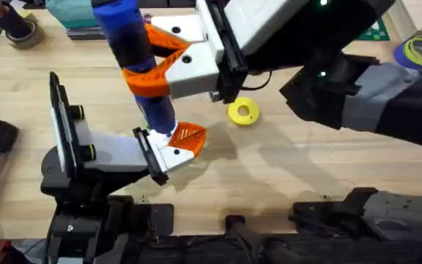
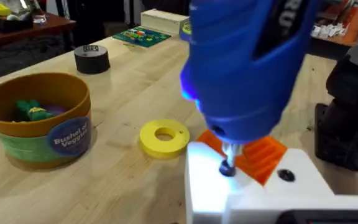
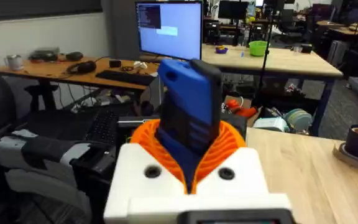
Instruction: Pick up the gripper from the table and insert it into the empty holder that is missing its gripper. Then pick up a screw, insert it into the mounting hole, and use the screwdriver to tighten it. Finally, clean up the table by picking up the vegetable and placing it into the bucket.
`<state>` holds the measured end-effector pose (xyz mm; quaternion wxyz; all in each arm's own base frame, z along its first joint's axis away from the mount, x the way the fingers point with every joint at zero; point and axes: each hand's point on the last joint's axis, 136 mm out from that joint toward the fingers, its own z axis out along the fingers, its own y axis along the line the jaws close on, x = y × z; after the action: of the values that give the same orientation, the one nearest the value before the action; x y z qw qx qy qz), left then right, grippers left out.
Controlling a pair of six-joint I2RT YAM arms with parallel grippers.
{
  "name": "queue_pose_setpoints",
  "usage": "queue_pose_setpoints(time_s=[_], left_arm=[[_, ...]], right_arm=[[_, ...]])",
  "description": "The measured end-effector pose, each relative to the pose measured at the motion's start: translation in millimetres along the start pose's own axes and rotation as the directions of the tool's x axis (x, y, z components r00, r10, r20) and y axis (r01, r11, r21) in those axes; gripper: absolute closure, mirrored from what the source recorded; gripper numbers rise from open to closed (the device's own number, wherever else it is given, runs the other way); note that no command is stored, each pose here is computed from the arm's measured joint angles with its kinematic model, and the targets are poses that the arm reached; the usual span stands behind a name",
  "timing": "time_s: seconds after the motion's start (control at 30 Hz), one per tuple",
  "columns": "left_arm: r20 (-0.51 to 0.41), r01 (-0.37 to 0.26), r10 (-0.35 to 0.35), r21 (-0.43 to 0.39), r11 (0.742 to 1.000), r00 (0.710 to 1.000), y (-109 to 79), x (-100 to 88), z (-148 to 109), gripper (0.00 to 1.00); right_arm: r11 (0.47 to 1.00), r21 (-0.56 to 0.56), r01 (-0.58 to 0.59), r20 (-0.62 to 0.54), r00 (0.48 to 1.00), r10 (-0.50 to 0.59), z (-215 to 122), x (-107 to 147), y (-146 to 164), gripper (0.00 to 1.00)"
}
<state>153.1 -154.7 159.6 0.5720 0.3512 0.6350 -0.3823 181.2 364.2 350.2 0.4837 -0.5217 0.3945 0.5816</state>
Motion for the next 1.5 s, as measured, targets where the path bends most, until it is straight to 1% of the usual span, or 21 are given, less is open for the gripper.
queue_pose_setpoints(time_s=[1.5], left_arm=[[0.0,0.003,-0.003,0.002,1.0,1.0,-0.3,0.1,0.1,0.985]], right_arm=[[1.0,0.007,-0.006,-0.026,1.0,0.007,-0.4,8.2,-2.1,0.977]])
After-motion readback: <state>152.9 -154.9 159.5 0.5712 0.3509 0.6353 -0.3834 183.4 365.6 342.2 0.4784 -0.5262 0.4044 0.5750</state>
